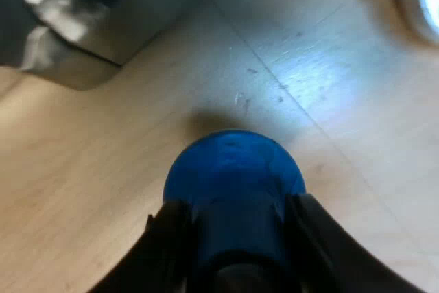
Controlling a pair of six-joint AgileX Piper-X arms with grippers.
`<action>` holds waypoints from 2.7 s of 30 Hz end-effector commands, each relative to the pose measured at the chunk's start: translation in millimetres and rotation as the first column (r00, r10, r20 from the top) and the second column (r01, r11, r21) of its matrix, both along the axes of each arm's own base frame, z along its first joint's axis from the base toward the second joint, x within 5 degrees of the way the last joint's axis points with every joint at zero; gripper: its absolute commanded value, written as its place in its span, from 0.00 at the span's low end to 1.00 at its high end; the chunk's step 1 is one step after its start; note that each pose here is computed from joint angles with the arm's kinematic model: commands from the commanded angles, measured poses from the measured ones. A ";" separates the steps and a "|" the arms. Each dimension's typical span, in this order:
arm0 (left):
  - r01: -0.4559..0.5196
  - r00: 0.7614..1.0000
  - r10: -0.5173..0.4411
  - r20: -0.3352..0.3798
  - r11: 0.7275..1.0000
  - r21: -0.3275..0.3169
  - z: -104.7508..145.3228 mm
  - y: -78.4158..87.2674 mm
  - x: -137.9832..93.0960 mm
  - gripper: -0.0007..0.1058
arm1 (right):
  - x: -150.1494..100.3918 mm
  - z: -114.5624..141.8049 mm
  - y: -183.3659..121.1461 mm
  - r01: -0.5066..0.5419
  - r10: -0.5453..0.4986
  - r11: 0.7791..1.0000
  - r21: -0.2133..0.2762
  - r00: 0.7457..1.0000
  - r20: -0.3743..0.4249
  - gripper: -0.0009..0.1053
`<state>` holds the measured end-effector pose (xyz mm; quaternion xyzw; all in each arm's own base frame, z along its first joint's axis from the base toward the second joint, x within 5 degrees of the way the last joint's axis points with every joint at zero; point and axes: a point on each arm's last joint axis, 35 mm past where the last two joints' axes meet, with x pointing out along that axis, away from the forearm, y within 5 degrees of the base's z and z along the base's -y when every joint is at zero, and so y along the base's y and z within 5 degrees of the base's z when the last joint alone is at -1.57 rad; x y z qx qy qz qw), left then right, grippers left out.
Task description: Grind coffee beans and then tamp
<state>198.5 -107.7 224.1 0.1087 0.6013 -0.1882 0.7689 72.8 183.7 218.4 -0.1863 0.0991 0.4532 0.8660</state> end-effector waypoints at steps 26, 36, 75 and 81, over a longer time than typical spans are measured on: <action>0.058 0.988 -0.023 0.151 0.972 -0.229 73.4 29.7 -66.9 0.01 | -5.2 -41.8 -21.4 0.045 -0.057 0.973 -0.226 0.997 -0.046 0.55; 0.069 0.990 -0.035 0.139 0.965 -0.254 73.6 28.8 -67.5 0.01 | -8.9 -70.9 -39.0 0.095 -0.098 0.974 -0.204 0.995 -0.004 0.55; 0.322 0.947 -0.306 0.101 0.911 -0.256 62.0 -70.7 -20.4 0.01 | -8.8 -71.4 -41.4 0.111 -0.104 0.983 -0.144 0.993 0.058 0.55; 0.311 0.950 -0.303 0.073 0.923 -0.227 50.8 -75.6 -14.4 0.01 | -8.8 -71.4 -41.4 0.112 -0.104 0.983 -0.143 0.993 0.057 0.55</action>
